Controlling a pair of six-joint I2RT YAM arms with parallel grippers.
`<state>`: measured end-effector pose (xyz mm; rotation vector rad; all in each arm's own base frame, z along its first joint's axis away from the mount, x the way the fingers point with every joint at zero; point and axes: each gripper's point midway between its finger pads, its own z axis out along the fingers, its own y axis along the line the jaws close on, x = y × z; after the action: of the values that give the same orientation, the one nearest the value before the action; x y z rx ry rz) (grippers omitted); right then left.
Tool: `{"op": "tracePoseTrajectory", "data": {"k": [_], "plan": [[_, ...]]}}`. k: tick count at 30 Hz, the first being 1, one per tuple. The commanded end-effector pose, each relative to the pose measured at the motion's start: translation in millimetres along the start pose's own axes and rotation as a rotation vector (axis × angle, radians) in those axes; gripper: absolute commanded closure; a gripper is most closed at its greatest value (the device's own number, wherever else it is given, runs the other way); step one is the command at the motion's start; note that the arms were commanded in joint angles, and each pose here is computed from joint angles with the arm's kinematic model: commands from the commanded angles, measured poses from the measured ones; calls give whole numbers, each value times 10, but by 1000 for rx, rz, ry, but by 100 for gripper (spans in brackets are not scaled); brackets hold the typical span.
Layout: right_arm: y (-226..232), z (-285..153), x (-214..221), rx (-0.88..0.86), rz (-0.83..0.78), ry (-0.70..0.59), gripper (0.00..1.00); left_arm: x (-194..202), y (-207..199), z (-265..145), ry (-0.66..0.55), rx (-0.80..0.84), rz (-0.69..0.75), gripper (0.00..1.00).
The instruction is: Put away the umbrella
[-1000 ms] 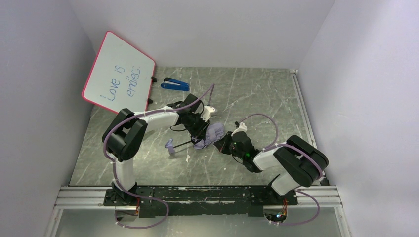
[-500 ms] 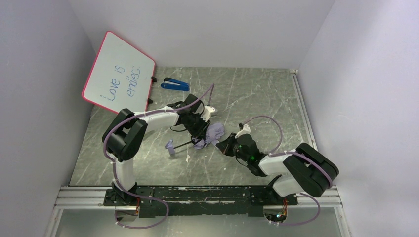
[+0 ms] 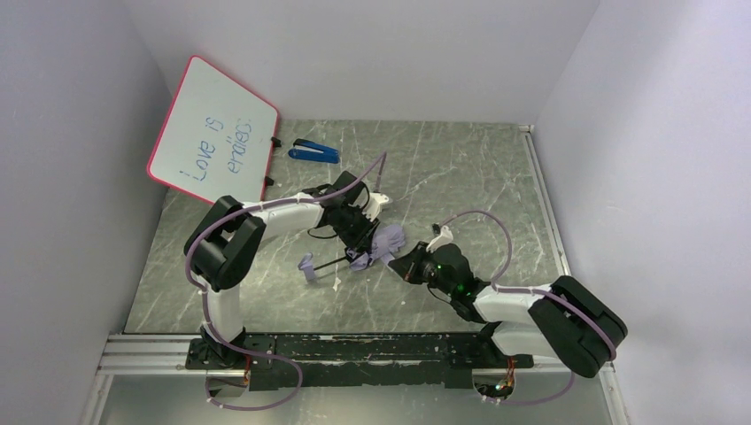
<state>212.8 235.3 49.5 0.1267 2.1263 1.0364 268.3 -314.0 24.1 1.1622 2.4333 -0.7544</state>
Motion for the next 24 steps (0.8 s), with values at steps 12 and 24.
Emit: {"op": "tracePoseTrajectory", "data": {"k": [12, 24], "plan": [[748, 145, -607, -247, 187, -170, 100, 346, 503, -40, 90, -254, 29, 95], [851, 351, -1022, -237, 264, -307, 100, 406, 443, 13, 117, -253, 61, 95]]}}
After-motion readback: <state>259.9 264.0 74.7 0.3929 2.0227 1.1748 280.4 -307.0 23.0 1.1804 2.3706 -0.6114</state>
